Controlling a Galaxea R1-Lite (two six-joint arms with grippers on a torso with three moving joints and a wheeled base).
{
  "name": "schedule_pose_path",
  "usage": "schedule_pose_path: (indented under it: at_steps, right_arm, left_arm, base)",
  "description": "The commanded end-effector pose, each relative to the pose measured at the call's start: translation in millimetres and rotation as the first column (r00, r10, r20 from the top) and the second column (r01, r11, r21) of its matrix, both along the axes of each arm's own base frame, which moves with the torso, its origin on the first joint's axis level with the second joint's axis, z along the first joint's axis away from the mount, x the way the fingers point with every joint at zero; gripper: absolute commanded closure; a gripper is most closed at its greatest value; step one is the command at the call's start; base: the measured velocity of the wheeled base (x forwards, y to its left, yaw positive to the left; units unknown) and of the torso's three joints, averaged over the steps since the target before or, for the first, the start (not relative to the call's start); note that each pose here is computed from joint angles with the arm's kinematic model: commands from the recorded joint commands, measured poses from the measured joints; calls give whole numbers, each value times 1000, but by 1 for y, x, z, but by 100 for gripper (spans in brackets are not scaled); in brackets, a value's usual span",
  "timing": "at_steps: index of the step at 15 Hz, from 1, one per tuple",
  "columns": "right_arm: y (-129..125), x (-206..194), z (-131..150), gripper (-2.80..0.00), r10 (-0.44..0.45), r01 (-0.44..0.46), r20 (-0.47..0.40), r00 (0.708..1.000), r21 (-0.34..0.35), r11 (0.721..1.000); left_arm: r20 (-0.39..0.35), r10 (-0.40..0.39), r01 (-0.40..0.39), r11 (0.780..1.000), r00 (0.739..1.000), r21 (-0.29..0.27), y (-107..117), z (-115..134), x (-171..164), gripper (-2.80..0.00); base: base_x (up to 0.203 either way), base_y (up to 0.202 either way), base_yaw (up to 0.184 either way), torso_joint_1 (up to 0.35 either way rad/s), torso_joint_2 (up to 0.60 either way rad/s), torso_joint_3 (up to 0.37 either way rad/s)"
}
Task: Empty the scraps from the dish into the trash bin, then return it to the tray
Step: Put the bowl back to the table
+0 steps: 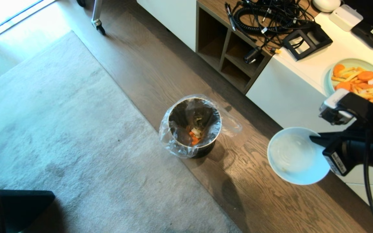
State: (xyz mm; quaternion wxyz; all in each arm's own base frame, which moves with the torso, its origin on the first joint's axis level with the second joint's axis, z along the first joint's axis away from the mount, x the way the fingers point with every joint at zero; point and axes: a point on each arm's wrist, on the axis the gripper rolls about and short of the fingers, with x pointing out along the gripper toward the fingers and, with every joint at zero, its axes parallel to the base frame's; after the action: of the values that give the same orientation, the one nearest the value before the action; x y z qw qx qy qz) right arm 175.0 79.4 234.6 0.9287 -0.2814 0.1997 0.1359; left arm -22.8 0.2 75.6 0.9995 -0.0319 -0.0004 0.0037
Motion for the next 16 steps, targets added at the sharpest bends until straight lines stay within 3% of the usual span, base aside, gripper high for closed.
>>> schedule_pose_path:
  at_steps: [1, 3, 5, 7, 10, 12, 13, 16]
  right_arm:
    - [-7, -11, -20, 0, -57, 64, -82, 995, 82, 995]
    - [-12, -18, -48, 0, -137, 174, -198, 971, 180, 968]
    - [-20, -32, -68, 0, -223, 289, -239, 945, 289, 913]
    - [-32, -50, -78, 0, -338, 378, -176, 925, 323, 867]
    - [-50, -79, -76, 0, -418, 413, -76, 905, 394, 821]
    - [-64, -90, -93, 0, -509, 501, -86, 857, 376, 780]
    - [-65, -93, -93, 0, -514, 500, -75, 854, 384, 776]
    - [-66, -97, -97, 0, -498, 491, -69, 864, 335, 804]
  left_arm:
    - [1, 0, 0, 1000, 1000, -1, 0, 0, 0, 0]
    - [1, 0, 0, 1000, 1000, -1, 0, 0, 0, 0]
    - [1, 0, 0, 1000, 1000, -1, 0, 0, 0, 0]
    - [1, 0, 0, 1000, 1000, -1, 0, 0, 0, 0]
    - [1, 0, 0, 1000, 1000, -1, 0, 0, 0, 0]
    - [1, 0, 0, 1000, 1000, -1, 0, 0, 0, 0]
    - [1, 0, 0, 1000, 1000, -1, 0, 0, 0, 0]
    - [1, 0, 0, 1000, 1000, -1, 0, 0, 0, 0]
  base:
    - [0, 0, 0, 0, 0, 0]
    - [0, 0, 0, 0, 0, 0]
    - [0, 0, 0, 0, 0, 0]
    - [0, 0, 0, 0, 0, 0]
    - [0, 0, 0, 0, 0, 0]
    - [0, 0, 0, 0, 0, 0]
    - [0, 0, 0, 0, 0, 0]
    - [0, 0, 0, 0, 0, 0]
